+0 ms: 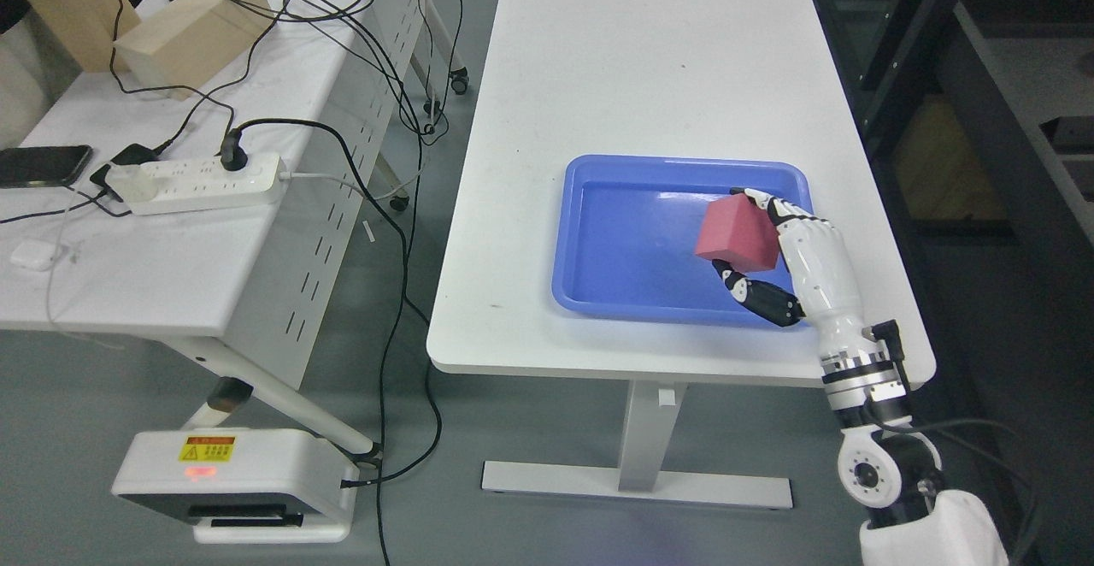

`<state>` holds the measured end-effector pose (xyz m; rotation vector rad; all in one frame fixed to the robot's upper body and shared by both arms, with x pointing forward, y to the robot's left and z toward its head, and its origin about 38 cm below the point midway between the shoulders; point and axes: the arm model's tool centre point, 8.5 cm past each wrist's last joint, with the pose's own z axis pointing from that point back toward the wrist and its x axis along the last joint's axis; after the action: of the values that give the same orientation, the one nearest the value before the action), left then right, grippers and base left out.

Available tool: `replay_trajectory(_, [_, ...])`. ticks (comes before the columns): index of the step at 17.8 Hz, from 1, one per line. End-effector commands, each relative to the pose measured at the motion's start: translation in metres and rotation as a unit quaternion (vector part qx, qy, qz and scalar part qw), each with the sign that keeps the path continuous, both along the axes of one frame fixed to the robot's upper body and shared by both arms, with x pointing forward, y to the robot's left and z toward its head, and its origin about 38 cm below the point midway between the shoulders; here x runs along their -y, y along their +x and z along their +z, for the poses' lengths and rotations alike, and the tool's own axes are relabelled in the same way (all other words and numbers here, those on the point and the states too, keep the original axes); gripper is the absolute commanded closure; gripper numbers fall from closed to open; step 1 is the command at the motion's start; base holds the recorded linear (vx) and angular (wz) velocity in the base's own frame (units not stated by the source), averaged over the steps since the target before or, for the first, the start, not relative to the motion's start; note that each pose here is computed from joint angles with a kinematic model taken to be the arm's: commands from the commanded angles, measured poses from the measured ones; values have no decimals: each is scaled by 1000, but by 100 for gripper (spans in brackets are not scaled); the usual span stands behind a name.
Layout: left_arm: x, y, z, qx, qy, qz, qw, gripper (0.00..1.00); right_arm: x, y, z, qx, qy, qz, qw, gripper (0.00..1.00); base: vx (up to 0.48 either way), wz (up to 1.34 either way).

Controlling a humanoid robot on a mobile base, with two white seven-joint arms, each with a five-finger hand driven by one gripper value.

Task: Pick pink block from left shelf to tray
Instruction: 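Lower the pink block into the blue tray with the right hand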

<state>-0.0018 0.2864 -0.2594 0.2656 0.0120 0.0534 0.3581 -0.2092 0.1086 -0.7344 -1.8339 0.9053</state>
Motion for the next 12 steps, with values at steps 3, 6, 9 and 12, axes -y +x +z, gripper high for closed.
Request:
replay_trajectory(3, [-11, 26, 1, 24, 8, -2, 1000, 0, -8, -11, -24, -73, -29, 29, 996, 96, 246, -60])
replay_trajectory(6, [-11, 25, 1, 23, 8, -2, 1000, 0, -8, -19, -37, -107, -40, 40, 993, 95, 229, -75])
replay_trajectory(9, [-11, 25, 1, 23, 8, -2, 1000, 0, -6, -29, -52, -148, -52, 47, 987, 94, 153, -60])
replay_trajectory(12, [-11, 25, 1, 23, 8, -2, 1000, 0, -2, -35, -57, -157, -49, 41, 986, 84, 115, -16])
